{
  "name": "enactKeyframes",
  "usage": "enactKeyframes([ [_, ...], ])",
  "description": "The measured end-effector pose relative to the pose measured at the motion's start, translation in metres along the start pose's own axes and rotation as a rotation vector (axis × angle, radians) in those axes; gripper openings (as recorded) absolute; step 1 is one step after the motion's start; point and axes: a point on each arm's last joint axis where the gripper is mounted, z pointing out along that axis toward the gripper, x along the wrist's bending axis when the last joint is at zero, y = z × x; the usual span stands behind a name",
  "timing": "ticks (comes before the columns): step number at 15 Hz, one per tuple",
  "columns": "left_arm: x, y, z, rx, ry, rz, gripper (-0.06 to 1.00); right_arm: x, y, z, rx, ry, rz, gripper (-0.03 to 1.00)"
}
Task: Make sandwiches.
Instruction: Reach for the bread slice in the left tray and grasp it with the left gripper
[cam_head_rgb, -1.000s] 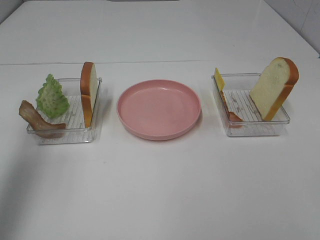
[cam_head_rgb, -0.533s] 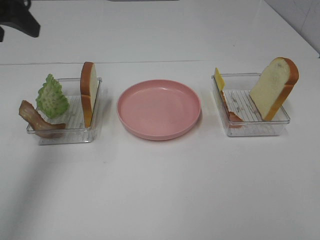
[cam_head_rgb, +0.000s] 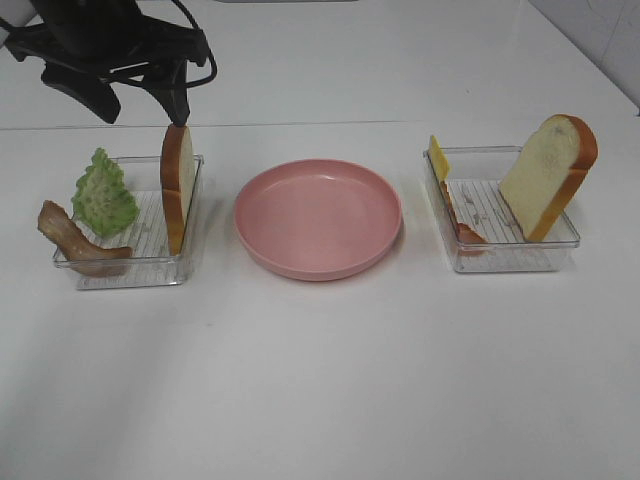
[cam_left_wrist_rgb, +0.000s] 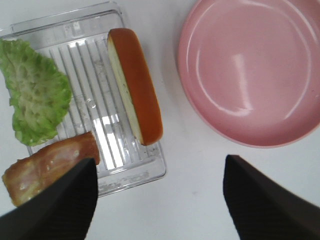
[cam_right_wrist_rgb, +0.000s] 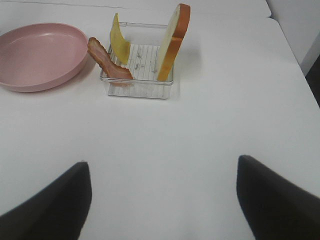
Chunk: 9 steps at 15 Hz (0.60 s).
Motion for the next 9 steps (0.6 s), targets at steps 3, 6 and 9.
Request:
enactKeyframes([
  [3,-0.009,0.011,0.019,0.018,0.102,0.026,0.67,0.0,0.0,0.0,0.0,0.0,0.0,0.75],
  [6,-0.011,0.017,0.037,0.029,0.127,0.034,0.67,0.0,0.0,0.0,0.0,0.0,0.0,0.75],
  [9,-0.012,0.022,0.061,0.018,0.123,0.038,0.67,0.0,0.0,0.0,0.0,0.0,0.0,0.75],
])
